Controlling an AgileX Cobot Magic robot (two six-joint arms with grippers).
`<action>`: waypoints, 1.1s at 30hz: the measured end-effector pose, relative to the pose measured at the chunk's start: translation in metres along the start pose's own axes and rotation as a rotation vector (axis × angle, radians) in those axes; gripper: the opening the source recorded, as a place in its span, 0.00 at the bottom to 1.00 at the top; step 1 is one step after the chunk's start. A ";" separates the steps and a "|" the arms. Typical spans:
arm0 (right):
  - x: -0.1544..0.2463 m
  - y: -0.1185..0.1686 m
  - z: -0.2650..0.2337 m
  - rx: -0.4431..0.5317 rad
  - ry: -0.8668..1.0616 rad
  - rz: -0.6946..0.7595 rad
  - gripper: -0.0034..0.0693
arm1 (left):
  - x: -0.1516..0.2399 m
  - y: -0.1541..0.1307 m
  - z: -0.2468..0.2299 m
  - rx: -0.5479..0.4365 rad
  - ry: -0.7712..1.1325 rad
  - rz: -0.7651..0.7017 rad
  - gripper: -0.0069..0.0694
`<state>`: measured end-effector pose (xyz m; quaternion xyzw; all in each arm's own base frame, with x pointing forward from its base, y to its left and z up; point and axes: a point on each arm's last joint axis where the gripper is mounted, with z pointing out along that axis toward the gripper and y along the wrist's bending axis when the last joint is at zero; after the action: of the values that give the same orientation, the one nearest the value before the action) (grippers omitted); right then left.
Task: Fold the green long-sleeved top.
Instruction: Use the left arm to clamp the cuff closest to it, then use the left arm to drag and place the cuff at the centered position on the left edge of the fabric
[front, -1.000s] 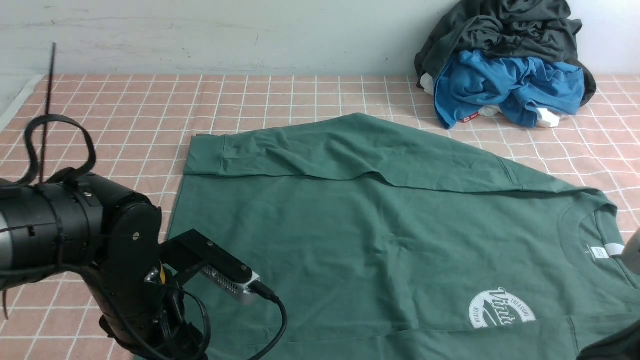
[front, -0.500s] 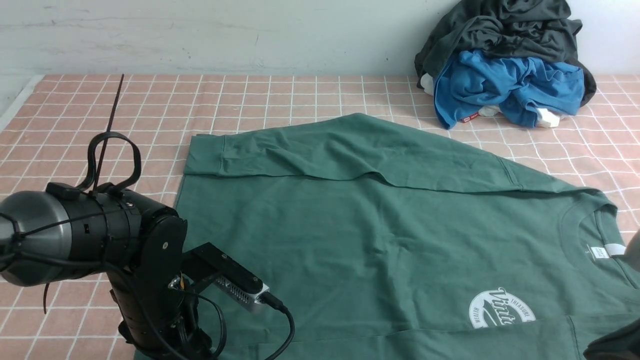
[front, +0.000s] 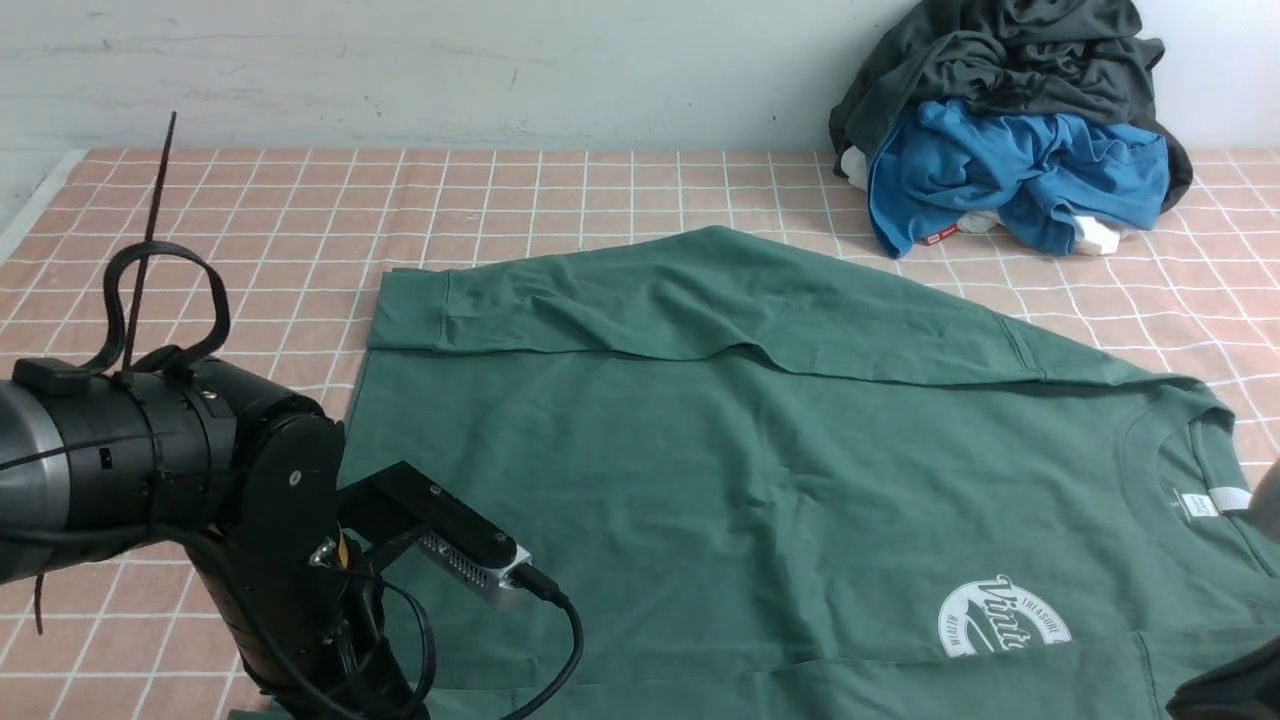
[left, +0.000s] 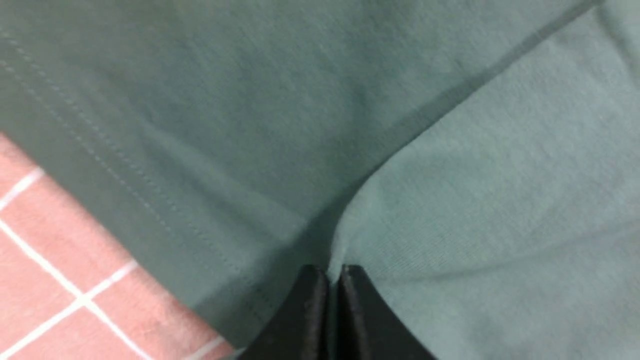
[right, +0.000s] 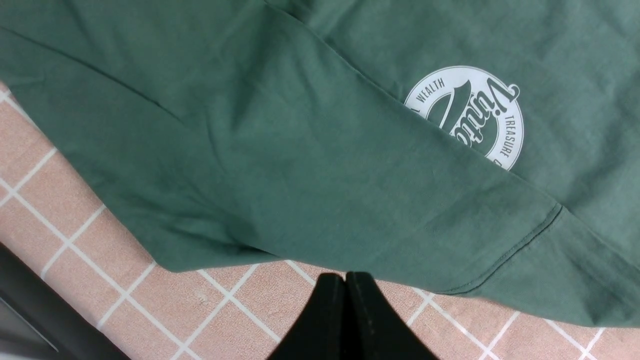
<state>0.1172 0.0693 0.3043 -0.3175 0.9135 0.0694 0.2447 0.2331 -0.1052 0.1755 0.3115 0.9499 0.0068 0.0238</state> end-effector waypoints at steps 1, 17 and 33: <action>0.000 0.000 0.000 0.000 0.000 0.000 0.03 | 0.001 0.000 -0.001 0.000 0.000 0.000 0.10; -0.003 -0.001 0.000 0.009 -0.036 0.001 0.03 | -0.077 0.023 -0.111 -0.111 -0.194 0.068 0.10; -0.001 -0.014 -0.001 0.159 -0.020 0.071 0.03 | -0.136 0.037 -0.145 -0.144 -0.282 0.074 0.10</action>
<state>0.1264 0.0584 0.3064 -0.2639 0.9242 0.0085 0.2758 0.3571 -0.1555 0.3273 0.3416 0.9221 0.0319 0.1787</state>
